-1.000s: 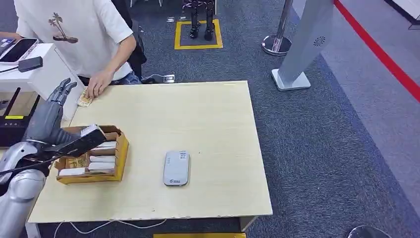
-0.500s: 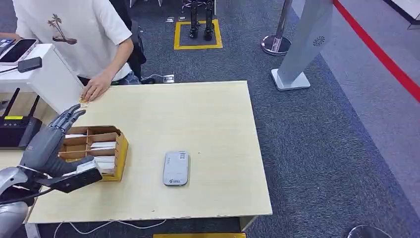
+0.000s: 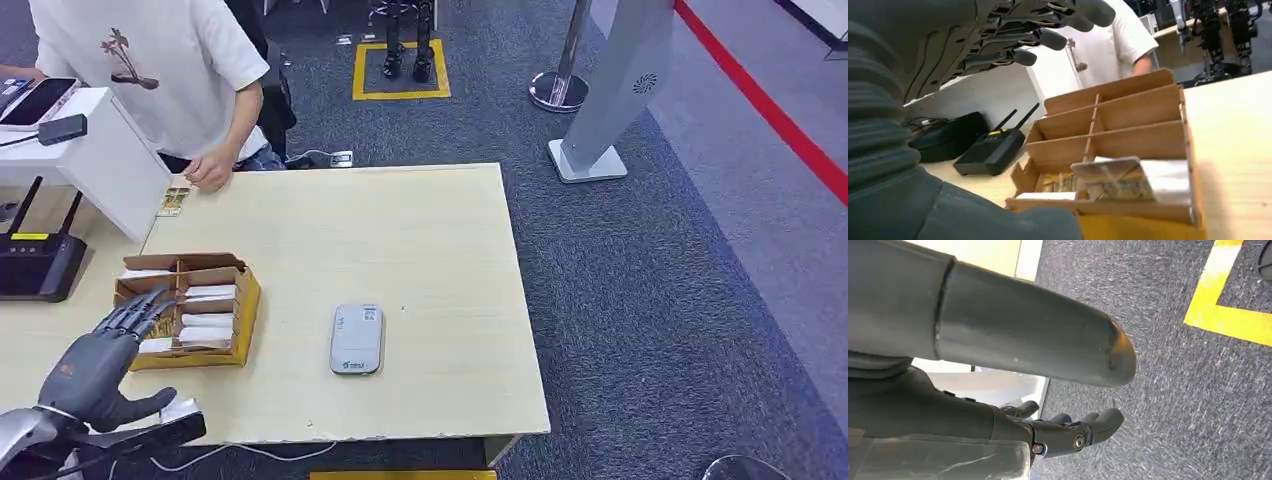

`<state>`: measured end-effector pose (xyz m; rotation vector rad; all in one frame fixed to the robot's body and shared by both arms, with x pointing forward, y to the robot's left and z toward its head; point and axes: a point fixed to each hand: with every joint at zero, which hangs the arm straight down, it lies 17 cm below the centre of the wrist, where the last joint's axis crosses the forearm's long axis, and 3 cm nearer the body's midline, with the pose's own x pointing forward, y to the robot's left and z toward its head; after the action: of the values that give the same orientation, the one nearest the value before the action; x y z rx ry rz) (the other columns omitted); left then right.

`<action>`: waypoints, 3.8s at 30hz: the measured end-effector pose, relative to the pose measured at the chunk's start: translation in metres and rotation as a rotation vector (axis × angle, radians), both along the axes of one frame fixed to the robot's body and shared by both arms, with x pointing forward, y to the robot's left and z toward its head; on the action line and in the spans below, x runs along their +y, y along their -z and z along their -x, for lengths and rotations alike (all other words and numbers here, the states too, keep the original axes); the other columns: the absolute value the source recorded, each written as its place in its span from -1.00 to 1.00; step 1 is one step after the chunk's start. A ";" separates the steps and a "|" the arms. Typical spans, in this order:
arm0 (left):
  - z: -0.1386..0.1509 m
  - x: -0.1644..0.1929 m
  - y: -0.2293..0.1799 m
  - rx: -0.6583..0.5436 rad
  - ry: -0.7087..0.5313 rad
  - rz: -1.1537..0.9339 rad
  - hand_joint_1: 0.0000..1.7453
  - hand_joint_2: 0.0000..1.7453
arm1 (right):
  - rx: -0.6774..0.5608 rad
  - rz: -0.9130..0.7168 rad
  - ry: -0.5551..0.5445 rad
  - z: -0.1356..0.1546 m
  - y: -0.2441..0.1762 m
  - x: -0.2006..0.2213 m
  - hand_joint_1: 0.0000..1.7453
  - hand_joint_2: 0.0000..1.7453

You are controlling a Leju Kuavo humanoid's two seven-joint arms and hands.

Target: Pass the card to the sensor for recognition and then transmit it.

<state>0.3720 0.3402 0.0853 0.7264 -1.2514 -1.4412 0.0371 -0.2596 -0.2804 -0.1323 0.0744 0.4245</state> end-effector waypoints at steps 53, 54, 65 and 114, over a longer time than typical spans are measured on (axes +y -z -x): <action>-0.048 0.017 0.038 0.107 -0.101 -0.045 -1.00 1.00 | -0.001 0.005 -0.039 -0.003 0.000 -0.001 -1.00 -1.00; -0.047 0.018 0.039 0.109 -0.100 -0.048 -1.00 1.00 | -0.001 0.005 -0.039 -0.003 0.000 -0.001 -1.00 -1.00; -0.044 0.016 0.042 0.121 -0.090 -0.054 -1.00 1.00 | -0.001 0.004 -0.041 -0.003 0.000 -0.001 -1.00 -1.00; -0.038 0.001 0.056 0.148 -0.076 -0.053 1.00 1.00 | 0.001 0.007 -0.050 -0.003 0.000 -0.002 -1.00 -1.00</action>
<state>0.4095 0.3413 0.0291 0.6829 -1.0647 -1.4436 0.0399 -0.2614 -0.2799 -0.1408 0.0737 0.4739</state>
